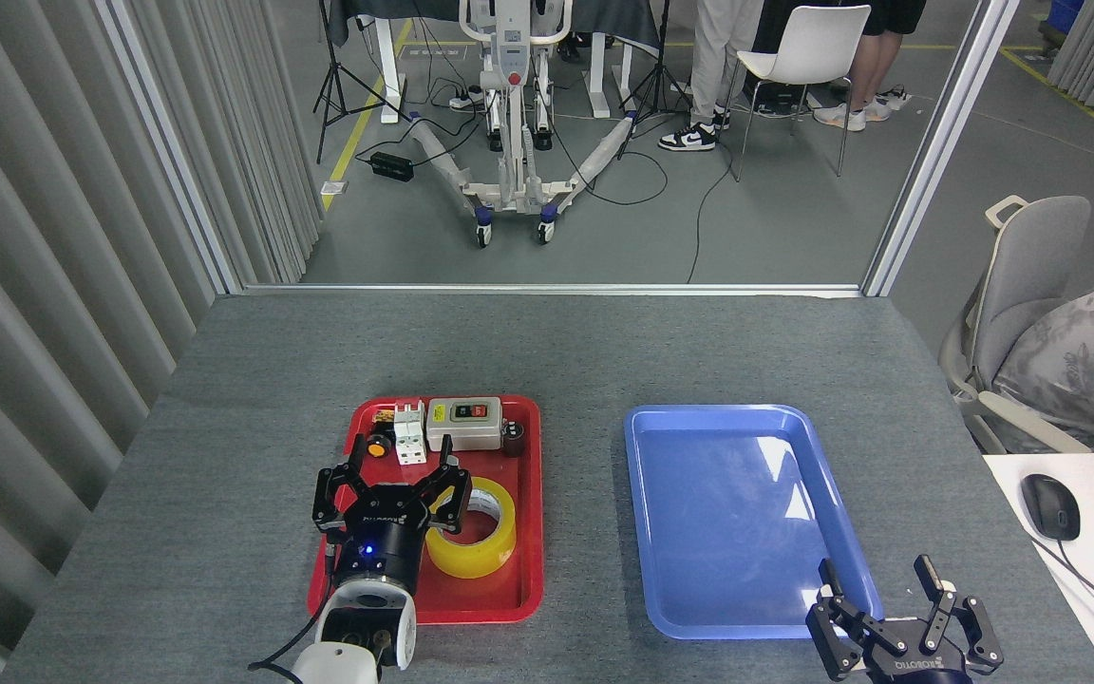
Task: Place and move tape with both arms
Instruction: 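Lower the left gripper into the tape roll's hole and grip it, then lift the yellow tape roll with the left gripper, tilting it upright, then carry the tape roll out of the red tray toward the blue tray, then bring the right gripper to the tape roll held by the left gripper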
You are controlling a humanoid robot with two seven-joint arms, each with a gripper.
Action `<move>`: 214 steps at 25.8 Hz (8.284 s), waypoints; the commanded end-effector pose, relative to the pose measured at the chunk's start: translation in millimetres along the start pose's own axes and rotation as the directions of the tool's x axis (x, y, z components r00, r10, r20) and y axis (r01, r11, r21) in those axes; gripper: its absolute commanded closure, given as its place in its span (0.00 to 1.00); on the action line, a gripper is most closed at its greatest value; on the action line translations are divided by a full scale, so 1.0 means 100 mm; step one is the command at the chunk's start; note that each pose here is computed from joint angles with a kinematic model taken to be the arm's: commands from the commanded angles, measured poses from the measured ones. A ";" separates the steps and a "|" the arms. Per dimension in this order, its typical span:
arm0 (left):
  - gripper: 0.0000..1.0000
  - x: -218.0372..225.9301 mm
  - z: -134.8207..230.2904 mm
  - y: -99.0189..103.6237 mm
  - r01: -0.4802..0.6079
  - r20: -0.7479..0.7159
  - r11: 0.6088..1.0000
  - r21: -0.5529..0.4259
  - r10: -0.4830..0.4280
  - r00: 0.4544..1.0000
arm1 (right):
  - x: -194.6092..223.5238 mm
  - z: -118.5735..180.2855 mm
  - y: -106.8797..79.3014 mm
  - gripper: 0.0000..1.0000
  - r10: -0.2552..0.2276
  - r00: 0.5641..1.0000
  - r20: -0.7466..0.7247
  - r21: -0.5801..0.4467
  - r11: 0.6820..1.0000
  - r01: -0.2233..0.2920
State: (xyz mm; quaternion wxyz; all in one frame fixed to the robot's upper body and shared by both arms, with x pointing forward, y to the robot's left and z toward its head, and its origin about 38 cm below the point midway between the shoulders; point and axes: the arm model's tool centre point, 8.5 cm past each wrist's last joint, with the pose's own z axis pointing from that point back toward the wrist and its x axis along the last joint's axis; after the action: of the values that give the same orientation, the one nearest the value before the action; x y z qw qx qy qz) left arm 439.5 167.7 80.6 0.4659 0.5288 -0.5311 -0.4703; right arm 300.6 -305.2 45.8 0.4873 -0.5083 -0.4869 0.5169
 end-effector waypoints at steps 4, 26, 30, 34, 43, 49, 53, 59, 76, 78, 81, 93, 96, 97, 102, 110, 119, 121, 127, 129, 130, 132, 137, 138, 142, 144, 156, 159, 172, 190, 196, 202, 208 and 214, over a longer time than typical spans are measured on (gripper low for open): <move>0.01 0.10 -0.27 -0.05 -0.005 0.020 0.997 -0.078 0.007 1.000 | -0.01 -0.02 -0.01 0.00 -0.002 1.000 -0.007 -0.006 1.000 0.002; 0.01 0.17 -0.53 0.11 -0.047 -0.003 0.386 -0.921 0.113 0.994 | -0.03 -0.09 0.02 0.00 0.002 0.999 -0.038 0.006 1.000 -0.002; 0.01 0.18 -0.59 0.12 -0.044 -0.002 0.371 -0.928 0.112 0.994 | -0.03 -0.09 0.02 0.00 0.004 0.999 -0.037 0.006 1.000 -0.004; 0.01 0.20 -0.57 0.02 -0.037 0.000 0.337 -0.941 0.109 0.994 | -0.03 -0.09 0.02 0.00 0.004 0.999 -0.037 0.006 1.000 -0.004; 0.01 0.18 -0.53 -0.15 -0.037 -0.007 0.310 -0.950 0.096 0.995 | -0.05 -0.09 0.02 0.00 -0.001 0.998 -0.063 0.007 1.000 0.002; 0.01 0.16 -0.53 -0.25 -0.035 -0.009 0.319 -0.947 0.082 0.997 | -0.05 -0.10 0.01 0.00 0.004 0.998 -0.057 0.005 1.000 -0.004; 0.01 0.17 -0.51 -0.29 -0.031 -0.007 0.307 -0.951 0.080 0.997 | -0.06 -0.11 0.00 0.00 0.007 0.998 -0.058 0.003 1.000 -0.007; 0.01 0.14 -0.52 -0.32 -0.035 -0.010 0.326 -0.945 0.077 0.997 | -0.05 -0.10 0.01 0.00 0.005 0.998 -0.055 0.005 1.000 -0.005; 0.05 0.08 -0.47 -0.44 -0.044 -0.029 0.322 -0.946 0.052 0.998 | -0.12 -0.08 0.01 0.00 0.027 0.998 -0.052 0.005 1.000 -0.026; 0.09 0.08 -0.48 -0.44 -0.040 -0.025 0.328 -0.944 0.050 0.998 | -0.11 -0.09 0.00 0.00 0.026 0.999 -0.047 0.002 1.000 -0.026; 0.19 0.08 -0.48 -0.44 -0.042 -0.026 0.332 -0.942 0.053 0.998 | -0.10 -0.09 -0.02 0.00 0.007 0.999 -0.042 -0.005 1.000 -0.007; 0.57 0.03 -0.47 -0.48 -0.016 -0.001 0.325 -0.946 0.046 0.999 | -0.26 -0.06 -0.13 0.00 -0.042 0.999 0.004 -0.065 0.997 0.042; 0.62 0.02 -0.47 -0.48 -0.011 0.004 0.326 -0.945 0.045 0.999 | -0.33 -0.06 -0.17 0.00 -0.092 0.995 0.033 -0.068 0.993 0.094; 0.63 0.02 -0.47 -0.48 -0.011 0.004 0.325 -0.946 0.045 0.999 | -0.35 -0.07 -0.19 0.00 -0.111 0.993 0.041 -0.071 0.991 0.114; 0.64 0.01 -0.47 -0.48 -0.010 0.004 0.325 -0.946 0.044 0.999 | -0.40 -0.08 -0.21 0.00 -0.126 0.991 0.054 -0.073 0.989 0.129; 0.79 -0.05 -0.50 -0.43 -0.029 -0.014 0.339 -0.940 0.047 0.999 | -0.49 -0.06 -0.26 0.00 -0.130 0.990 0.059 -0.095 0.986 0.135; 1.00 -0.28 -0.57 0.01 -0.383 -0.145 0.491 -0.783 0.454 0.879 | -0.56 -0.05 -0.30 0.00 -0.130 0.989 0.072 -0.109 0.984 0.138; 1.00 -0.38 -0.54 0.11 -0.507 -0.156 0.471 -0.722 0.603 0.782 | -0.55 -0.04 -0.29 0.00 -0.130 0.989 0.072 -0.107 0.985 0.138; 1.00 -0.50 -0.14 0.10 -0.578 -0.010 0.347 -0.739 0.852 0.523 | -0.54 -0.02 -0.27 0.00 -0.125 0.989 0.077 -0.099 0.986 0.132; 1.00 -0.56 0.01 0.15 -0.610 0.015 0.288 -0.738 0.911 0.411 | -0.57 0.00 -0.30 0.00 -0.108 0.990 0.090 -0.114 0.986 0.118; 1.00 -0.56 0.10 0.17 -0.619 0.032 0.253 -0.743 0.938 0.345 | -0.60 0.01 -0.33 0.00 -0.087 0.991 0.100 -0.129 0.987 0.100; 1.00 -0.54 0.27 0.24 -0.605 0.068 0.216 -0.766 0.964 0.258 | -0.71 0.02 -0.45 0.00 -0.016 0.989 0.148 -0.167 0.985 0.041; 1.00 -0.28 0.68 0.26 -0.546 0.141 0.255 -0.798 0.960 0.242 | -0.68 0.04 -0.59 0.01 0.132 0.904 0.406 -0.164 0.984 -0.069; 1.00 -0.19 0.75 0.21 -0.529 0.146 0.260 -0.808 0.958 0.248 | -0.69 0.06 -0.62 0.01 0.153 0.876 0.458 -0.166 0.983 -0.085; 1.00 0.01 0.88 0.04 -0.509 0.127 0.293 -0.809 0.933 0.336 | -0.63 0.13 -0.68 0.01 0.212 0.784 0.583 -0.186 0.975 -0.126; 1.00 0.13 0.91 -0.02 -0.501 0.127 0.311 -0.808 0.921 0.367 | -0.59 0.15 -0.73 0.01 0.235 0.741 0.629 -0.193 0.971 -0.143; 1.00 0.49 1.01 0.07 -0.452 0.138 0.240 -0.859 0.959 0.246 | 0.29 0.14 -0.50 0.01 0.202 0.601 0.773 -0.208 0.976 -0.060; 1.00 0.50 1.11 0.24 -0.426 0.174 0.220 -0.878 0.974 0.143 | 0.53 0.10 -0.45 0.01 0.216 0.558 0.801 -0.232 0.972 -0.044; 0.98 0.85 1.23 0.46 -0.325 0.244 0.236 -0.916 0.970 0.016 | 0.59 -0.15 -0.87 0.01 0.247 0.395 0.885 -0.287 0.957 0.045; 0.97 0.85 1.19 0.50 -0.323 0.259 0.249 -0.913 0.966 0.012 | 0.97 -0.39 -1.08 0.03 0.179 0.380 0.907 -0.258 0.952 0.167; 0.97 0.84 1.21 0.50 -0.309 0.275 0.263 -0.914 0.961 0.005 | 1.05 -0.44 -1.12 0.08 0.183 0.373 0.910 -0.259 0.952 0.165; 0.97 0.81 1.22 0.49 -0.310 0.276 0.266 -0.913 0.961 0.009 | 1.23 -0.43 -1.08 0.18 0.162 0.347 0.924 -0.237 0.954 0.183; 0.97 0.80 1.23 0.49 -0.312 0.276 0.265 -0.912 0.961 0.010 | 1.31 -0.46 -1.09 0.23 0.166 0.334 0.928 -0.234 0.956 0.176; 0.97 0.77 1.22 0.49 -0.320 0.279 0.268 -0.909 0.960 0.013 | 1.38 -0.47 -1.10 0.34 0.163 0.328 0.930 -0.234 0.954 0.187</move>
State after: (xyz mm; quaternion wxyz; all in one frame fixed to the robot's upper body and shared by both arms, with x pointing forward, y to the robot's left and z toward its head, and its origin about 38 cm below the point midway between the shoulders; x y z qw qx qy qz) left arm 311.7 90.0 114.0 0.4485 -0.3196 -0.6736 -0.4928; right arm 347.3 -166.3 147.1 0.0371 -0.1790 -0.7508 0.6347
